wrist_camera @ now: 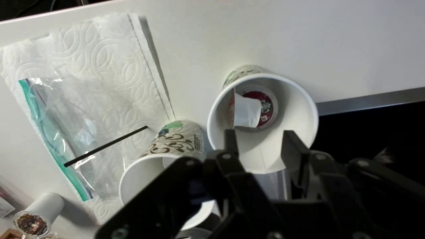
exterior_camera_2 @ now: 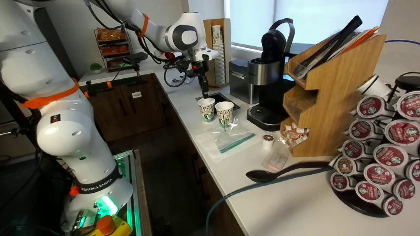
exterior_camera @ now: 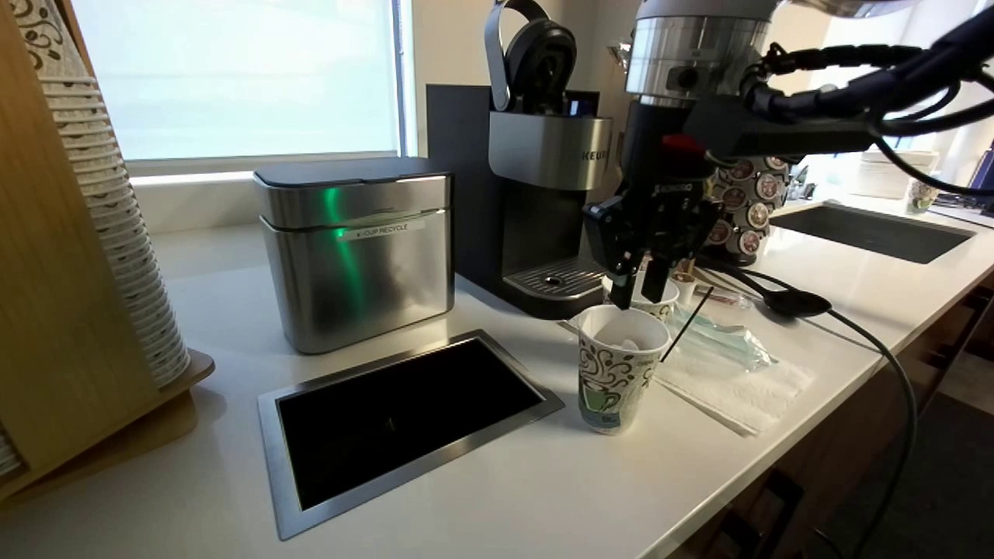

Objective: Put the items on the table in the cup

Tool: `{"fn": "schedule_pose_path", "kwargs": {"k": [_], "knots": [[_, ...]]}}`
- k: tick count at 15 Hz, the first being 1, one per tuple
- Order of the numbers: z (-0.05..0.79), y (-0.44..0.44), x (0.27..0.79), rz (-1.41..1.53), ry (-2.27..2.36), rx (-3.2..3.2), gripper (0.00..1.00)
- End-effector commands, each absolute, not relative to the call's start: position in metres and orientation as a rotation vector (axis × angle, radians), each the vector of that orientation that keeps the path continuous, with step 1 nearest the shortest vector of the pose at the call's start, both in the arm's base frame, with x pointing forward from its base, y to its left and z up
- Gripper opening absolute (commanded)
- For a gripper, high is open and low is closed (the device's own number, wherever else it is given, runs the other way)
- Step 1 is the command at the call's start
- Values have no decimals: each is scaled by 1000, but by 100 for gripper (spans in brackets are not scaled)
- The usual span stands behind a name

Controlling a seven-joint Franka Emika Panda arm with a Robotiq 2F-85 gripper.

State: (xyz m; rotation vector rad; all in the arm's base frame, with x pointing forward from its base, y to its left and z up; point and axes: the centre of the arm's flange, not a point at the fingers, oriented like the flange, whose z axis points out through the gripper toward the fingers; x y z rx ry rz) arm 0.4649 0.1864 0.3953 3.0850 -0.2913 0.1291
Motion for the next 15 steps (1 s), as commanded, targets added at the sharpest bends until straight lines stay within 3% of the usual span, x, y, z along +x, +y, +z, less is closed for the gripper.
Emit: {"fn": "schedule_pose_path", "kwargs": {"k": [1,5,11,15], "knots": [[404,184,468,151,-346,3066,72],[414,133,474,145,-540,3020,99],[412,28,480,18,-986,2822,100],[409,14,483,8,-991,2844,100]]}}
